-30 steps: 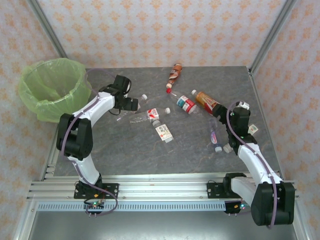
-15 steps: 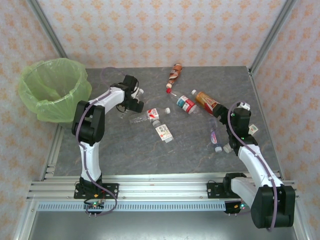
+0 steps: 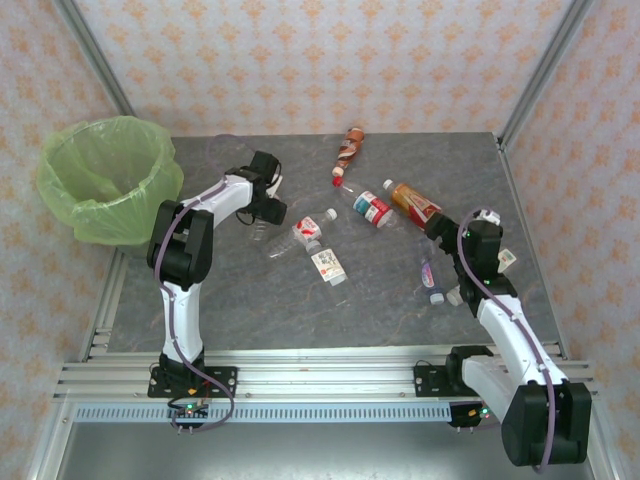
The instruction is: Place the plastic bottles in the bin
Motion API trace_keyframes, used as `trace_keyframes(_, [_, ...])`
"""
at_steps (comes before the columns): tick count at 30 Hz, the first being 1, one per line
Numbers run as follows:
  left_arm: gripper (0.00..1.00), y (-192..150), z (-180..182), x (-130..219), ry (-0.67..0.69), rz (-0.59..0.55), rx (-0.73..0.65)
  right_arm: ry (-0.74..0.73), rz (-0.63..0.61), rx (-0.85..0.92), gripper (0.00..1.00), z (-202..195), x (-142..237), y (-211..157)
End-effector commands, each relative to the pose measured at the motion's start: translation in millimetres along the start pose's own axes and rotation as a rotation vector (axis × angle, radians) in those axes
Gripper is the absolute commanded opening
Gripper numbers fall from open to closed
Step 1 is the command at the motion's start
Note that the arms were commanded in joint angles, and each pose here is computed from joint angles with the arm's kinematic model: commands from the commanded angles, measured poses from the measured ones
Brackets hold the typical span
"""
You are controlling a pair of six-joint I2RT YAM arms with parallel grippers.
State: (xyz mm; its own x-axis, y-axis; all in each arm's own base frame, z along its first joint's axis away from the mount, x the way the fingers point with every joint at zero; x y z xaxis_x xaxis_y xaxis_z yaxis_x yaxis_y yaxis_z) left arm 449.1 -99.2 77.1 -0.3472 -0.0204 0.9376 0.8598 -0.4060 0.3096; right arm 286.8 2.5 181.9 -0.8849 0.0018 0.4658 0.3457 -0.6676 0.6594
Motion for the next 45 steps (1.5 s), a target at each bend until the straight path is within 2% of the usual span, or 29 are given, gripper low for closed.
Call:
trace_keyframes(1, [0.69, 2, 3, 9, 0.019, -0.038, 0.028, -0.002, 0.032, -0.014, 0.99, -3, 2, -6])
trace_keyframes(9, [0.64, 2, 9, 18, 0.059, -0.082, 0.064, 0.028, 0.068, -0.02, 0.99, 4, 3, -8])
trace_keyframes(19, [0.56, 9, 9, 41, 0.06, -0.178, 0.122, 0.135, 0.196, 0.036, 0.99, 32, 3, -17])
trace_keyframes(20, [0.55, 13, 11, 55, 0.069, -0.212, 0.128, 0.147, 0.195, 0.051, 0.99, 37, 3, -18])
trace_keyframes(27, [0.54, 20, 12, 84, 0.073, -0.282, 0.147, 0.22, 0.135, 0.06, 0.99, 61, -3, -10])
trace_keyframes(33, [0.53, 28, 19, 131, 0.087, -0.384, 0.171, 0.272, 0.122, 0.047, 0.99, 76, -6, -4])
trace_keyframes(39, [0.53, 33, 31, 202, 0.124, -0.591, 0.22, 0.34, 0.116, 0.055, 0.99, 90, -7, -2])
trace_keyframes(45, [0.54, 27, 56, 274, 0.268, -0.768, 0.318, 0.353, 0.103, 0.041, 0.99, 97, -15, 2])
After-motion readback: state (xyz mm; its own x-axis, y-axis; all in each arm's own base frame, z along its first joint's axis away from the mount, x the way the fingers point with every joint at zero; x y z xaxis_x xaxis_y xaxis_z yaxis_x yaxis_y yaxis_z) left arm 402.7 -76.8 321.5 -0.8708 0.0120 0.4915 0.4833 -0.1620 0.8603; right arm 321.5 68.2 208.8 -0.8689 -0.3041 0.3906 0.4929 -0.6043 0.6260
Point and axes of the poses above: each hand's point on the last joint's axis, 136 mm out from that joint toward the fingers, its own x axis back along the fingers, its own z axis along the line the jaws close on, y = z × x, the point moved 4 cm from there along x, back along the fingers, and after that the axes turned 11 degrees about -x, right-handed, at the moved point
